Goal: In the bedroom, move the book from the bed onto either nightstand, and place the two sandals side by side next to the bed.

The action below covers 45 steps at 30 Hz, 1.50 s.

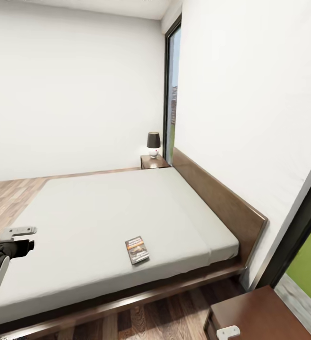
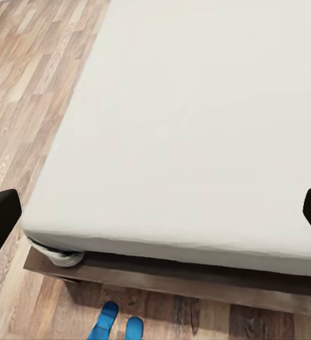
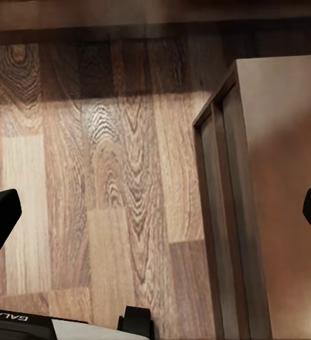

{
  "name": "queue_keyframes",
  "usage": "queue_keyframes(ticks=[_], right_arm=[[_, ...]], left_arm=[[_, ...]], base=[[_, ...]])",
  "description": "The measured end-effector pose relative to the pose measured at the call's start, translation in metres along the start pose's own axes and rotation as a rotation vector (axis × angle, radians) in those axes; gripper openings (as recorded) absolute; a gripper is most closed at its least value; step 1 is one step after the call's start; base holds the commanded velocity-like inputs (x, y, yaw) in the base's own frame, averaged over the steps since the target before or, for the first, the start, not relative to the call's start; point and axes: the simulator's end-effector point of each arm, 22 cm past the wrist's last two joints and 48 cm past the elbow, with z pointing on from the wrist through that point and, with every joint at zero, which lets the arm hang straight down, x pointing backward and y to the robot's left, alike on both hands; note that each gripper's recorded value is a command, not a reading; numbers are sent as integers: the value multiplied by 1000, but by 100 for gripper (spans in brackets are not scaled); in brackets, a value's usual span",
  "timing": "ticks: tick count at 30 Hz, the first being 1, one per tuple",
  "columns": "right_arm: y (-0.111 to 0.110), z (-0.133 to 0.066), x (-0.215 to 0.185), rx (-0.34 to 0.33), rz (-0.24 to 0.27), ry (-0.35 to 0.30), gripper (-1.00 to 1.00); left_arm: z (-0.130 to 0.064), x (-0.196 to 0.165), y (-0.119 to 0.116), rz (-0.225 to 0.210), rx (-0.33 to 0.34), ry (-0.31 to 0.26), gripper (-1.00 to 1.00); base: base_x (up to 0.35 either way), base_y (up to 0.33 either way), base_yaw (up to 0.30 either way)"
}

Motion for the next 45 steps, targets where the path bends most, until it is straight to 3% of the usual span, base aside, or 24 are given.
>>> queue_keyframes(ticks=[12,19,45], right_arm=[[1,0,0,-2,0,1,100],[13,0,7,-17,-5,15,100],[20,0,10,-32,-35,22,100]], left_arm=[[0,0,-1,-1,1,1,100],[0,0,-1,0,1,0,100],[0,0,-1,0,0,0,100]], base=[[17,0,233],[2,0,211],[1,0,18]])
